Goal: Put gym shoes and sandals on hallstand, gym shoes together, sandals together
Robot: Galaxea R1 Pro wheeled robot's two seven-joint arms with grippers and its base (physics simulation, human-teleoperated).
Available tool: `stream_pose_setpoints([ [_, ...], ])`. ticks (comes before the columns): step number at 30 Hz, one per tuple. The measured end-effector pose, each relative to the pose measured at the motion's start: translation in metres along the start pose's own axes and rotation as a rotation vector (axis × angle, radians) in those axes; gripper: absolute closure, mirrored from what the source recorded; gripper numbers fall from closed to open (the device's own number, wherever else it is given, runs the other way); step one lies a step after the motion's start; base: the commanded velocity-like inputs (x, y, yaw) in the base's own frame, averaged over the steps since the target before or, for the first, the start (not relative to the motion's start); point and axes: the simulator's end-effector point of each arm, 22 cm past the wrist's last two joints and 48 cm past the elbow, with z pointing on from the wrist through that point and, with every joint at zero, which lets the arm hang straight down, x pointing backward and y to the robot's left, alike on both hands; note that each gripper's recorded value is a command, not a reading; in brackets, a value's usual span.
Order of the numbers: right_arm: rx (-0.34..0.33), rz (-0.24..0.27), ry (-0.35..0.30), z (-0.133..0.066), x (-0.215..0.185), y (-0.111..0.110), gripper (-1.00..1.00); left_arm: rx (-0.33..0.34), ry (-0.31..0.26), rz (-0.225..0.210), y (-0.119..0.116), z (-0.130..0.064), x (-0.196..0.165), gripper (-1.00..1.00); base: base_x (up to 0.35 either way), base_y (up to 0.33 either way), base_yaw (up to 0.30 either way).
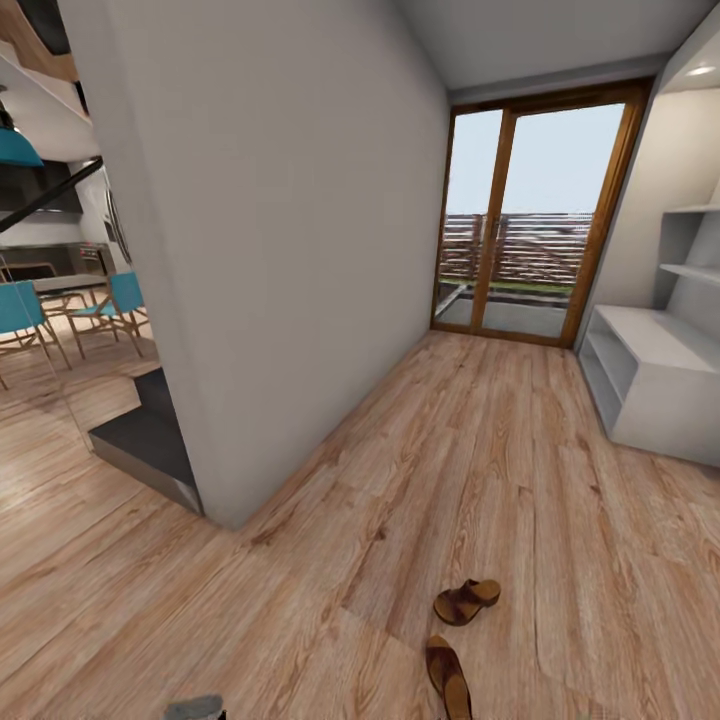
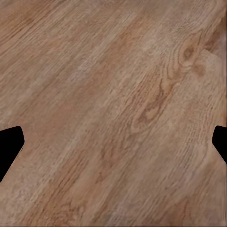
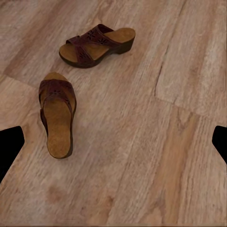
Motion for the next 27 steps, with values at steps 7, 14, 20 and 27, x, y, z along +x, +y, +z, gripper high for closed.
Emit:
stream_pose_setpoints([
  [7,-0.003,0.002,-0.162,0.011,-0.068,0.003,-1.0,0.011,-0.084,-0.006,-0.01,0.027,-0.054,-1.0,0.0,0.0,0.0],
  [14,-0.003,0.007,-0.285,0.018,-0.125,0.006,-1.0,0.022,-0.15,-0.011,-0.019,0.045,-0.095,-1.0,0.0,0.0,0.0],
  [20,-0.002,0.014,-0.325,0.03,-0.158,0.008,-1.0,0.033,-0.177,-0.01,-0.025,0.056,-0.107,-1.0,0.0,0.0,0.0],
  [27,-0.002,0.016,-0.323,0.039,-0.167,0.008,-1.0,0.037,-0.182,-0.007,-0.026,0.061,-0.102,-1.0,0.0,0.0,0.0],
])
